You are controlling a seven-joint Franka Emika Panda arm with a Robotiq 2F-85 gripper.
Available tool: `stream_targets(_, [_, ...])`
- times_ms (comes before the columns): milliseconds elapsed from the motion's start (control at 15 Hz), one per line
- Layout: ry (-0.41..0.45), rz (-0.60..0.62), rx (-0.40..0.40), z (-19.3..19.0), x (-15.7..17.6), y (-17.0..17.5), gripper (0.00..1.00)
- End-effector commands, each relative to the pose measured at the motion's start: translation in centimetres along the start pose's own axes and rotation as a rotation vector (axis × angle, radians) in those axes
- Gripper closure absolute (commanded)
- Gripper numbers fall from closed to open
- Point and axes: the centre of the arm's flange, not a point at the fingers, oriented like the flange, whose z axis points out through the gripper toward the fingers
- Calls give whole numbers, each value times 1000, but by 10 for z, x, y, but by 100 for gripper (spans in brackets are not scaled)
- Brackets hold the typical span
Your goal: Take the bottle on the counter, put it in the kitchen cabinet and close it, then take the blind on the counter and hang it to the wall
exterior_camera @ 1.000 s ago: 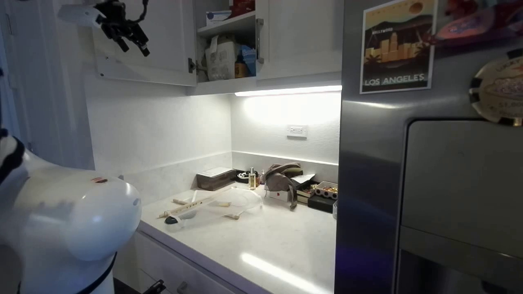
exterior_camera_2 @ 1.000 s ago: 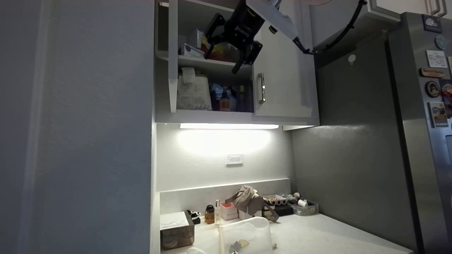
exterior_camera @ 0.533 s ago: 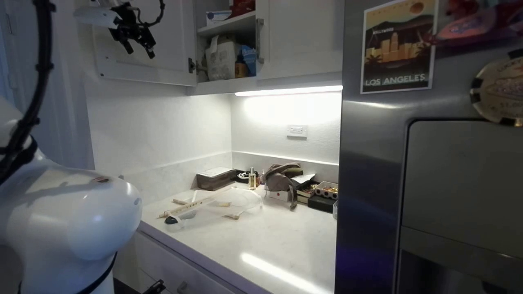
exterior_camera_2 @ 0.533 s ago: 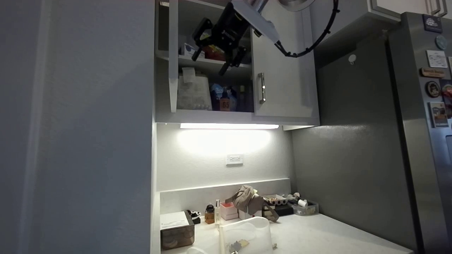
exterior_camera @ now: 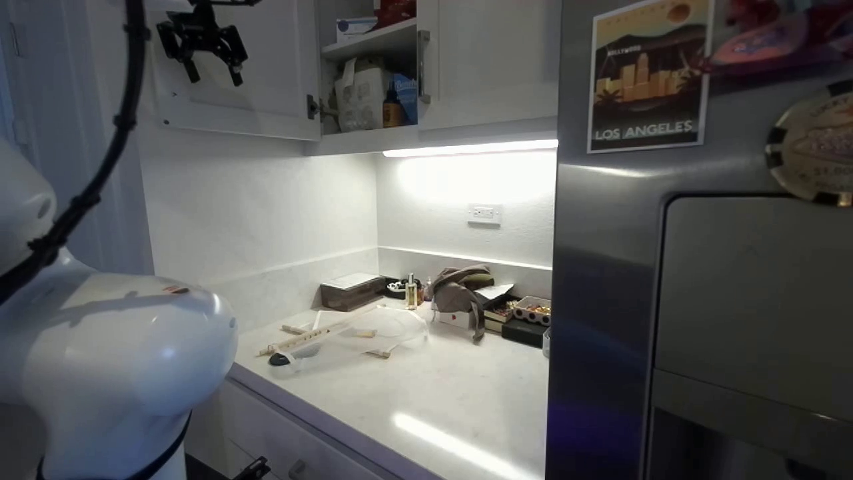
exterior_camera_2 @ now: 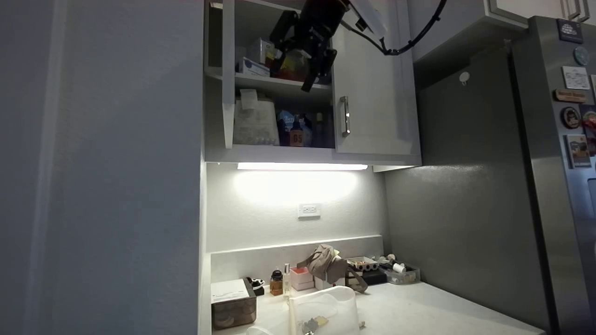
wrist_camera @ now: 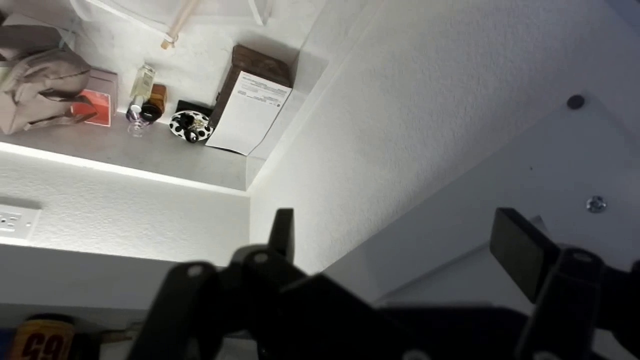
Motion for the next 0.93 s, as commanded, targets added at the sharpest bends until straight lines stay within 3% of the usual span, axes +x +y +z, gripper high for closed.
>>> stream_targets(0, [-51,-61,29,-18,8,8,0])
stream_targets(533, [-55,-170,159,-44,14,-2,0])
stream_targets(867, [-39,-189,201,-55,16,-16,0])
